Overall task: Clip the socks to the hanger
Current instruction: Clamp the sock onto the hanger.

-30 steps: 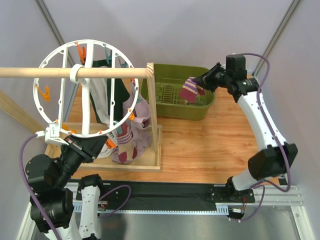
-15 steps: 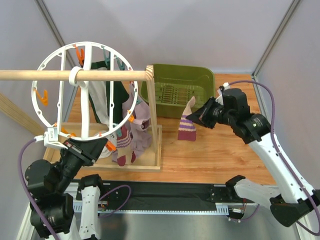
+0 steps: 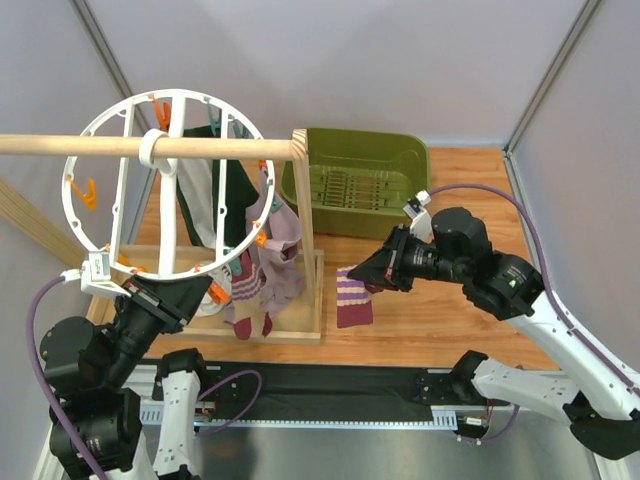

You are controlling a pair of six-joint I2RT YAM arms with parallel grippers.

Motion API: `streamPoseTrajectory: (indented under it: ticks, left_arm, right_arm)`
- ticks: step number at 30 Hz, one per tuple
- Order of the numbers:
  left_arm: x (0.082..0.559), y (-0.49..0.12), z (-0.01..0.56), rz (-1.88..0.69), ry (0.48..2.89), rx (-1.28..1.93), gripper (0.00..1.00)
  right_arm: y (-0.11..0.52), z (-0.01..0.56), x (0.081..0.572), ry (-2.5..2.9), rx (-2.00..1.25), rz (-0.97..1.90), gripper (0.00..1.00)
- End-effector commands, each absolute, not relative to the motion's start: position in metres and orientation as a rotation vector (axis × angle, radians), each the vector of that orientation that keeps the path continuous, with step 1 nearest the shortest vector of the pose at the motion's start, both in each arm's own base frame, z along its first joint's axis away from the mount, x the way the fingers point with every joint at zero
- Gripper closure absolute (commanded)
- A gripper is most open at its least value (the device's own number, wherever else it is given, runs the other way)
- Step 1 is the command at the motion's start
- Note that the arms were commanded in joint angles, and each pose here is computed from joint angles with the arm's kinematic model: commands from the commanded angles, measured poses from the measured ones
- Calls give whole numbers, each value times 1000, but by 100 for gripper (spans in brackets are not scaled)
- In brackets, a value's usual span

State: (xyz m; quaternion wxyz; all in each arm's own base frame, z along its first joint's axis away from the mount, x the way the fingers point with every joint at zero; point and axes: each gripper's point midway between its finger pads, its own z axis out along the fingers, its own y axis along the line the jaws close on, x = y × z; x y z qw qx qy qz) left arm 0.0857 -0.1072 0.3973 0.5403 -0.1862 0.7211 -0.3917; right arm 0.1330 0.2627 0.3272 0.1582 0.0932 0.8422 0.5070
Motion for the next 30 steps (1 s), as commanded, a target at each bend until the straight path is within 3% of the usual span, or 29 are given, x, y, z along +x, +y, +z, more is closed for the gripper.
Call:
streamPoseTrajectory:
  ticks: [1,10,17,30]
  left_arm:
    - [89,-107,386,-946,1782,-492,100]
    - [101,-108,400,-1018,1730,-529,100]
    - [101,-111,409,-1084,1690,-583,100]
    - [99,-115,431,-1130,1615,-529,100]
  right_arm:
    - [280,372,129,2242,284,1654,100]
    - [313,383,143,2082,593,1878,100]
    - [326,385,149,2066,730,1788,100]
    - [384,397,135,2132,964,1914,100]
